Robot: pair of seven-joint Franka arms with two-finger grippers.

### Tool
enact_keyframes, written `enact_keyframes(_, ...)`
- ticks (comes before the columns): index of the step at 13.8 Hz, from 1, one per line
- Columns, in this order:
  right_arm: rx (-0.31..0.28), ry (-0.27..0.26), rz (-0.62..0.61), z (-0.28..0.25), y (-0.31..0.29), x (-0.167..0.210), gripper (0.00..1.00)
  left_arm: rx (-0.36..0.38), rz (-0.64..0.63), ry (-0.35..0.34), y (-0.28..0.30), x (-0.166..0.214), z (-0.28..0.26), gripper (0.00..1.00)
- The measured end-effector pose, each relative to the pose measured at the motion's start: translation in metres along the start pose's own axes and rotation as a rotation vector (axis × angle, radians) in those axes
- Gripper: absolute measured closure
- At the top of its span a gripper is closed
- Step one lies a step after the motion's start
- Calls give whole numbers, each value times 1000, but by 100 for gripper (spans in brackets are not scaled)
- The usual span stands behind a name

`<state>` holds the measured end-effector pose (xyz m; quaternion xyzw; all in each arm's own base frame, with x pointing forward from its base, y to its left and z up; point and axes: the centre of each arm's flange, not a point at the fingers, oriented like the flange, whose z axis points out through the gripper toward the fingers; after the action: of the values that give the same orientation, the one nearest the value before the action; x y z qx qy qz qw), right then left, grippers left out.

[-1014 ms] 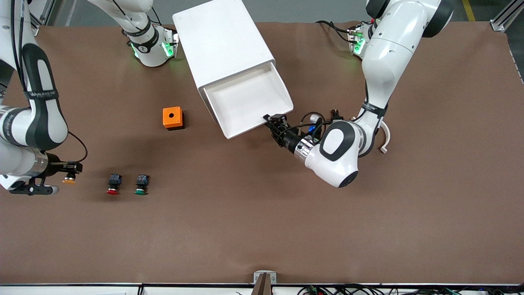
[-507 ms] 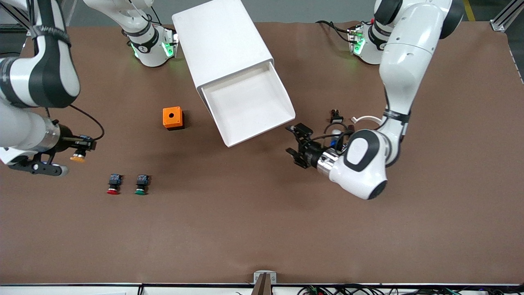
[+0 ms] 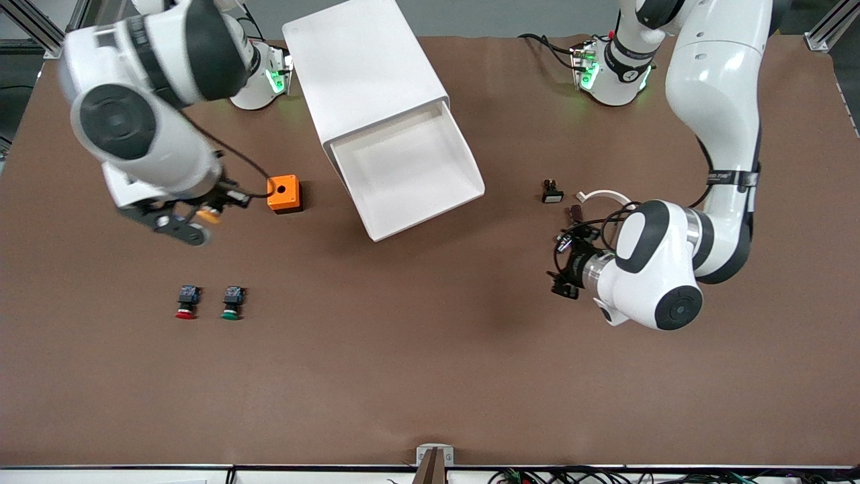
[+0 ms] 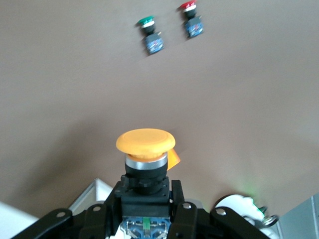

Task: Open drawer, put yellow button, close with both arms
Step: 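Carry the yellow button over the drawer with the right gripper while the left gripper withdraws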

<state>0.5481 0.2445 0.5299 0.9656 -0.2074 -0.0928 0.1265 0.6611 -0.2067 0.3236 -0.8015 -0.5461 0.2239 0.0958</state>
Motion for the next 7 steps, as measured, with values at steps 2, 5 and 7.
enact_keyframes(2,43,-5,62,-8,-39,-45,59,-11,94,143,-5,40,-13,0)
enact_keyframes(5,160,-29,195,-22,-68,-73,59,-31,171,211,-6,84,-17,0)
enact_keyframes(7,220,-58,281,-26,-81,-82,59,-32,215,208,-2,102,-9,0)
